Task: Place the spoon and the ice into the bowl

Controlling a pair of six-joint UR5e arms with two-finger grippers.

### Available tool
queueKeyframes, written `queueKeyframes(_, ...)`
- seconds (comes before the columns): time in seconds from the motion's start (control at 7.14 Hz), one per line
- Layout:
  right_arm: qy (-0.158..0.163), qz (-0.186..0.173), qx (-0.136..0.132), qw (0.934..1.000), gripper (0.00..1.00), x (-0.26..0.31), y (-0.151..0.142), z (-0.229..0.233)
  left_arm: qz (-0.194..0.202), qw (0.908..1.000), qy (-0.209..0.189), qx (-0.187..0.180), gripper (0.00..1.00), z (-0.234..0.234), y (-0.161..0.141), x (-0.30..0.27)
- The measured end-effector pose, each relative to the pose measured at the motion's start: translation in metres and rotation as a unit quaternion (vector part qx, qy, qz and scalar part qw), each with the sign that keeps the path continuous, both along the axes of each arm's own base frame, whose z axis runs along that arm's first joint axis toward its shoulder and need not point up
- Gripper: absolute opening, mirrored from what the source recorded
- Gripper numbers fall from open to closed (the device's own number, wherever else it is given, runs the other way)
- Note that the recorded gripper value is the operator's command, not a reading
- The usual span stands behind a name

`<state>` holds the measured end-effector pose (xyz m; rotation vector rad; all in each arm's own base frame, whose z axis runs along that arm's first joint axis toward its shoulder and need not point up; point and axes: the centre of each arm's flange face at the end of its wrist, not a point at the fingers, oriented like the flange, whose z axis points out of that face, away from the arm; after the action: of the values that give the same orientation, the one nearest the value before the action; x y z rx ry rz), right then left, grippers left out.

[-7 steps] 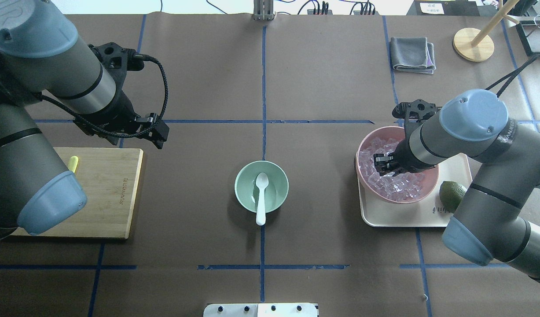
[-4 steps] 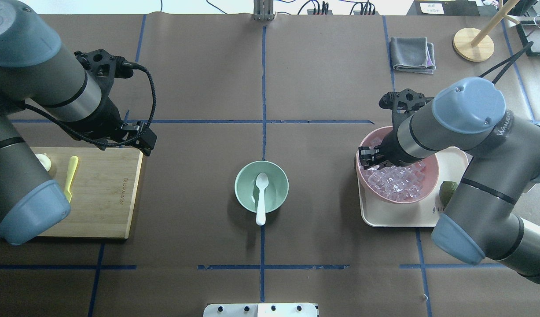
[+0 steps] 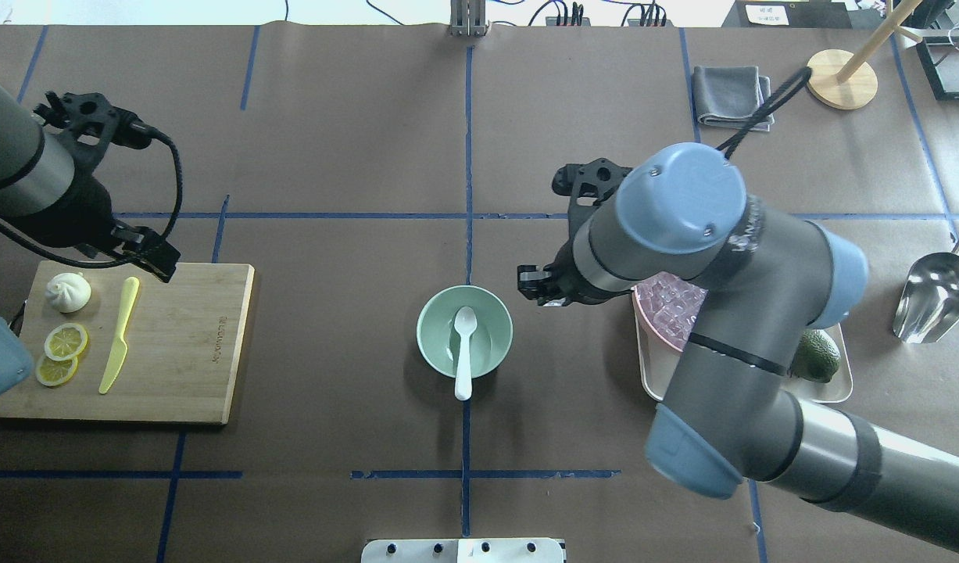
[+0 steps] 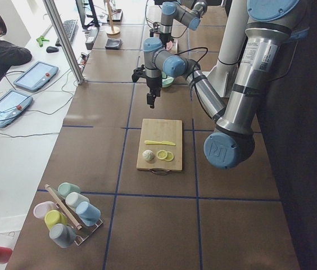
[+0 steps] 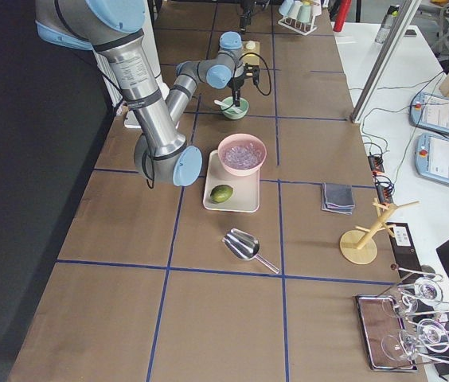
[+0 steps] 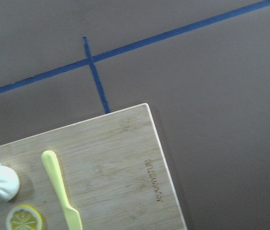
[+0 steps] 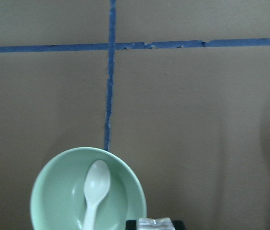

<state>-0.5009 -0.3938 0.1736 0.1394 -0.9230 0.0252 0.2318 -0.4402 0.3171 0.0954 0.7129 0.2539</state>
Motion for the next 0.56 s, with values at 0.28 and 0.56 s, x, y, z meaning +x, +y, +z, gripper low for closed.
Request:
queueKeyframes(0.28, 0.012, 0.000, 0.009, 0.9999, 0.29, -0.047, 0.002, -0.020, -0.018, 0.9996, -0.017, -0.014, 1.00, 0.023, 0.000, -0.025)
queueKeyframes(0.56, 0.017, -0.001, 0.011, 0.9998, 1.00, -0.059, 0.004, -0.022, -0.002, 0.9992, -0.036, -0.018, 1.00, 0.055, 0.009, -0.042)
